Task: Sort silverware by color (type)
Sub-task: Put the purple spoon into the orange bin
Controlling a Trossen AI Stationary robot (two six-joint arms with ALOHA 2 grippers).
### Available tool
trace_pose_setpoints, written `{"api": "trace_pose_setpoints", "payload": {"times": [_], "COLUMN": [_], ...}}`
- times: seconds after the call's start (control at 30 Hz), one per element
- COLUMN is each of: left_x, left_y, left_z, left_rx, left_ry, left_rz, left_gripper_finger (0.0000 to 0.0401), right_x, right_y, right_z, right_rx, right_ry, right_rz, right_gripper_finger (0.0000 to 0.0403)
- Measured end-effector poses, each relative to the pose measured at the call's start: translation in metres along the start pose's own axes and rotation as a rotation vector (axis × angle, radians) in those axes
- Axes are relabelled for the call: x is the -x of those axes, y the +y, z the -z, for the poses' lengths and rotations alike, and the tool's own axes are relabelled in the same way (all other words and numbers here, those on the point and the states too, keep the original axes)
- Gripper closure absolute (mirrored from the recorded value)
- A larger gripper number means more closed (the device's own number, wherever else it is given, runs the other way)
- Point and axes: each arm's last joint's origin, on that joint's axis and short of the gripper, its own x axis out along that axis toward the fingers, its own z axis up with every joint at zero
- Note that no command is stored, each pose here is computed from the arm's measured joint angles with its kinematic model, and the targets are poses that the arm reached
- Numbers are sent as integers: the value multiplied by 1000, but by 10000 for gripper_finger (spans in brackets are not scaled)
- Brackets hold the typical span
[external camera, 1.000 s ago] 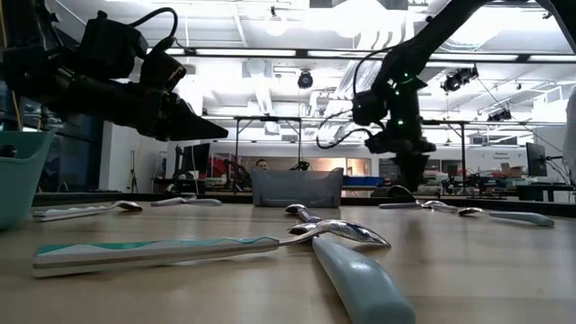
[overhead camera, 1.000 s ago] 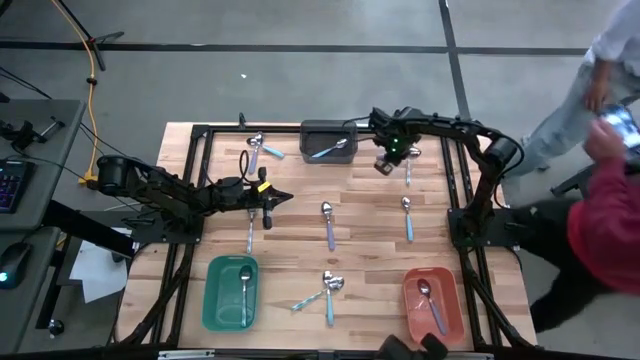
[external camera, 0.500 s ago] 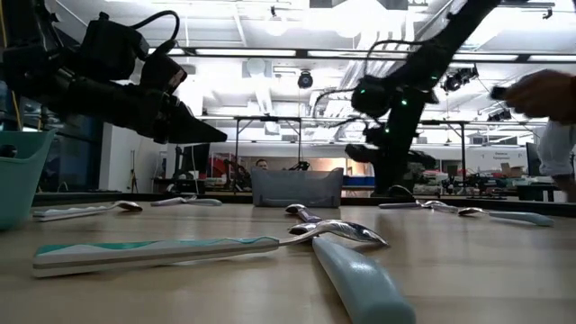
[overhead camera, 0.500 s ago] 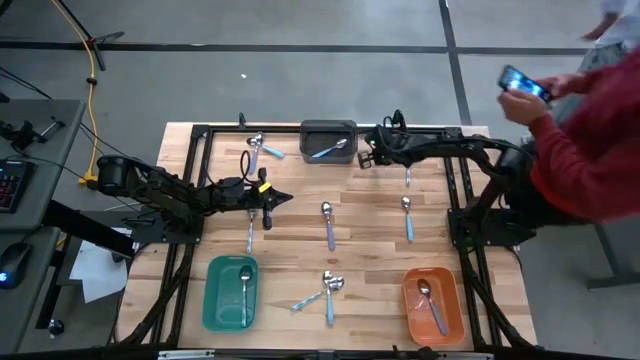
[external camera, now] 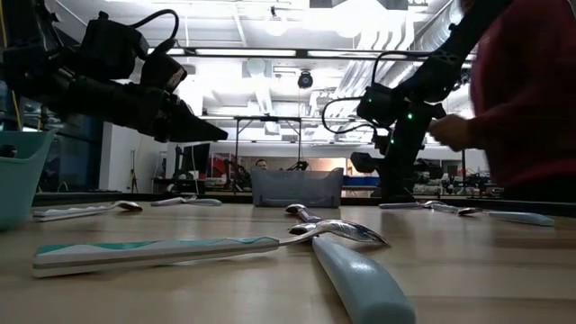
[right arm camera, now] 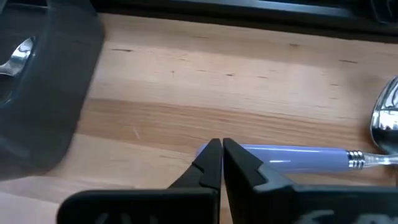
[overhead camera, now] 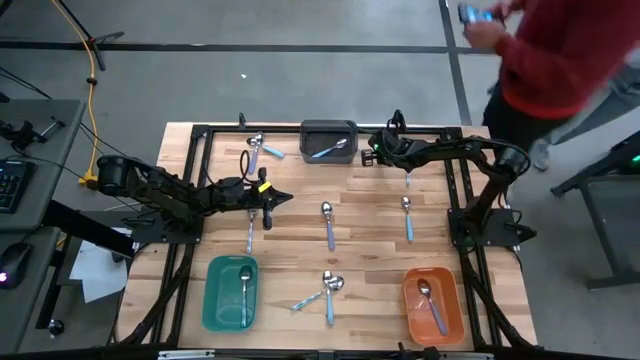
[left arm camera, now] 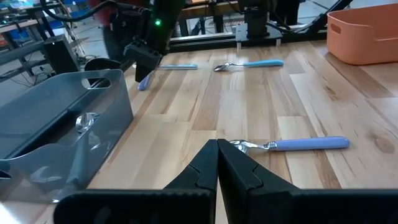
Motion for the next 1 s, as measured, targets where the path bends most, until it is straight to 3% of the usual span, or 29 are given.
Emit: {"api": "trace_pose_setpoints", "payload": {"times": [1.0], "left_x": [0], "left_y": [0], "left_z": [0], "left_rx": [0], "left_ry": [2], "left_rz": [1], "left_gripper_finger": [401], "right_x": [-4], "right_y": [-4], "right_z": [0], "right_rx": [-98], "right_ry": [-44], "right_rz": [85], "right_gripper_finger": [403]}}
